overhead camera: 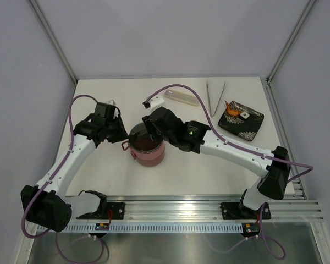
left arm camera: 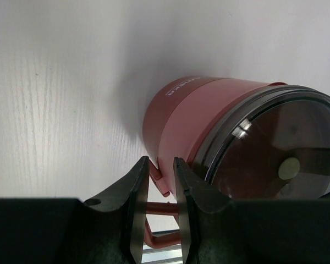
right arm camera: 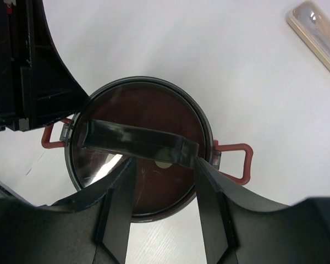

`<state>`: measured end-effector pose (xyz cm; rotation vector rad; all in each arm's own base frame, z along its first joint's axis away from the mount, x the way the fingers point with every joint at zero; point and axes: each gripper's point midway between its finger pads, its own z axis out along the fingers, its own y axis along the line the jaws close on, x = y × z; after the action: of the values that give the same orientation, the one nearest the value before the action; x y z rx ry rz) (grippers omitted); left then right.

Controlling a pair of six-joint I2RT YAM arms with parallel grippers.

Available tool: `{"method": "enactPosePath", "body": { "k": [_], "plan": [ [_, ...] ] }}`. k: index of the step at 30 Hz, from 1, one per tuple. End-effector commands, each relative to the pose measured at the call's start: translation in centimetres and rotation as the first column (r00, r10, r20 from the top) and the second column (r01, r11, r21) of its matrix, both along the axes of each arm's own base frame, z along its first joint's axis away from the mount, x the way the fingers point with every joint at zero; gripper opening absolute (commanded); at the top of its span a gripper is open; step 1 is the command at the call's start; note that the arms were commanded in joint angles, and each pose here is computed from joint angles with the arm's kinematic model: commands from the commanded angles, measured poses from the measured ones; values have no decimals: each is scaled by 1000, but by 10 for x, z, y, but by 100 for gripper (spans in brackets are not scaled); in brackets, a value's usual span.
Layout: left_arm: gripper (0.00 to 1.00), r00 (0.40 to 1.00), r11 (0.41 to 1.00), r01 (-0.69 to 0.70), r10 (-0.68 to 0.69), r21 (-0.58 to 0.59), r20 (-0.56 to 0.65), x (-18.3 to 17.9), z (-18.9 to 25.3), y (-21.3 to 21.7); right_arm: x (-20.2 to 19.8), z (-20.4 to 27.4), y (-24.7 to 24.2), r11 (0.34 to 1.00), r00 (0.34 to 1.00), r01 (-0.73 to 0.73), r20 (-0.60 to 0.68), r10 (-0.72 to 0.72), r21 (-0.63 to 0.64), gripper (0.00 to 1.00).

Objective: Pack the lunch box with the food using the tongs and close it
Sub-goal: Adjust the box lid on the packing box, then close the fastener on the packing box.

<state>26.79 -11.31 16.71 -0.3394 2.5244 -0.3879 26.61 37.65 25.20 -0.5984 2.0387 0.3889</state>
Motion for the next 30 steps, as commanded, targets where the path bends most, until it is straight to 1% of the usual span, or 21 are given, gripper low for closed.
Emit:
{"method": "enactPosePath", "body": {
  "k": [1,9,14,19,23,24,27,30],
  "plan": [
    [28,999,999,10,-9,-33,50,10,12,-8,6,20,14,1000,999,1,39,-2,27,53],
    [28,999,1000,-16,16,12,47,8,12,2,15,21,37,999,999,-29,35,28,13,54],
    [30,992,995,-68,60,75,113,9,37,19,13,19,44,998,998,-54,15,54,17,53],
    [31,986,993,-83,69,83,153,8,52,24,8,12,46,997,998,-69,-12,70,20,52],
    [31,990,993,-77,65,91,127,9,39,23,8,4,43,999,998,-50,-28,50,13,52],
    [31,992,992,-76,65,101,105,8,30,24,6,3,39,999,998,-47,-29,47,14,52],
    [29,995,990,-79,71,116,72,8,14,25,5,10,29,999,1000,-20,-14,20,35,52],
    [26,997,992,-65,59,108,51,4,8,23,4,18,19,999,1000,5,9,-5,47,53]
  ]
}}
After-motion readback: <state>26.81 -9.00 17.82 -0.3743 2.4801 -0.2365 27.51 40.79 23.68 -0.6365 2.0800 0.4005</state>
